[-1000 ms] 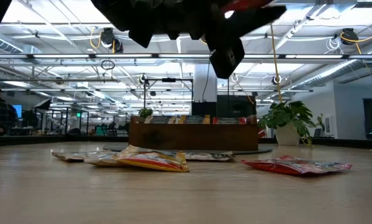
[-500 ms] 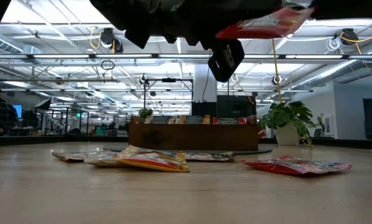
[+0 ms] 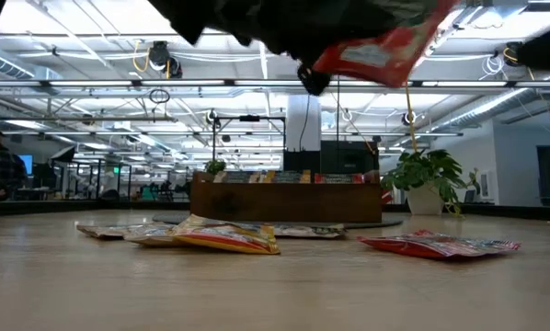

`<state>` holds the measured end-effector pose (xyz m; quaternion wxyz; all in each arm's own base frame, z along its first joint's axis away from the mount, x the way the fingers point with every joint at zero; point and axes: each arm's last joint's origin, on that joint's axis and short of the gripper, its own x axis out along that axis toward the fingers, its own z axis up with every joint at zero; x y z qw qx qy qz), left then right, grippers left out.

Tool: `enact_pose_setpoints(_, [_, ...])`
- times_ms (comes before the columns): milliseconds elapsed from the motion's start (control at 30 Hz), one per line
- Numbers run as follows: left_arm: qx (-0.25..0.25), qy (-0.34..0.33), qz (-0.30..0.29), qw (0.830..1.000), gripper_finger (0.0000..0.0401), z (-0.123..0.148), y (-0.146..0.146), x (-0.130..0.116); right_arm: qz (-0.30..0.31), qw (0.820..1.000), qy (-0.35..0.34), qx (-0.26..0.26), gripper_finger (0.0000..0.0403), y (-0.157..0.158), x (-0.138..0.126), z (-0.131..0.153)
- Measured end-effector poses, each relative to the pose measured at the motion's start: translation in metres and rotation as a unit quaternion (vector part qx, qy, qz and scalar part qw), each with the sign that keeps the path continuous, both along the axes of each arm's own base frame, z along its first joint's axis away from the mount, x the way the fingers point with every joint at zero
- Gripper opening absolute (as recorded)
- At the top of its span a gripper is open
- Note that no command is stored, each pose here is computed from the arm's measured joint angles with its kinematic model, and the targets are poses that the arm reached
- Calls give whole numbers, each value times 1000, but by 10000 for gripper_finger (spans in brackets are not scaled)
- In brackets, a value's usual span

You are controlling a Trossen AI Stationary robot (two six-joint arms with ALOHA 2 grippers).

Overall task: Pick & Place Tea
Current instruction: Put the red tea bag into the right section of the wooden organizer

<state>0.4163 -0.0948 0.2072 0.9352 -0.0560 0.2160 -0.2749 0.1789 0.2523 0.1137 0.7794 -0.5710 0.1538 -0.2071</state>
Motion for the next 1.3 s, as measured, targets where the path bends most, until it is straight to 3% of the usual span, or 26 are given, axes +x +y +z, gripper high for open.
enact_pose_setpoints(133, [67,-32,38,997,3,20,-1,-9,0,989,-67,135,8,-10,-4,38])
enact_pose_setpoints(233, [95,-40,41,994,4,30,-7,-16,3,961,-73,268,8,-35,-13,67])
enact_pose_setpoints(367, [130,-40,41,990,4,35,-16,-24,11,894,-60,443,9,-77,-18,85])
enact_pose_setpoints(433, [149,-32,58,987,5,33,-18,-26,46,864,-51,498,11,-94,-16,83])
enact_pose_setpoints(600, [175,-10,119,977,4,29,-21,-28,245,755,-102,599,34,-119,-14,92])
enact_pose_setpoints(667, [179,0,145,973,5,28,-22,-30,283,729,-108,613,48,-126,-15,92])
enact_pose_setpoints(1033, [196,-13,216,956,5,30,-31,-32,217,713,-117,656,165,-141,2,77])
enact_pose_setpoints(1300, [171,-21,237,956,5,33,-26,-29,203,720,-116,653,189,-141,11,70])
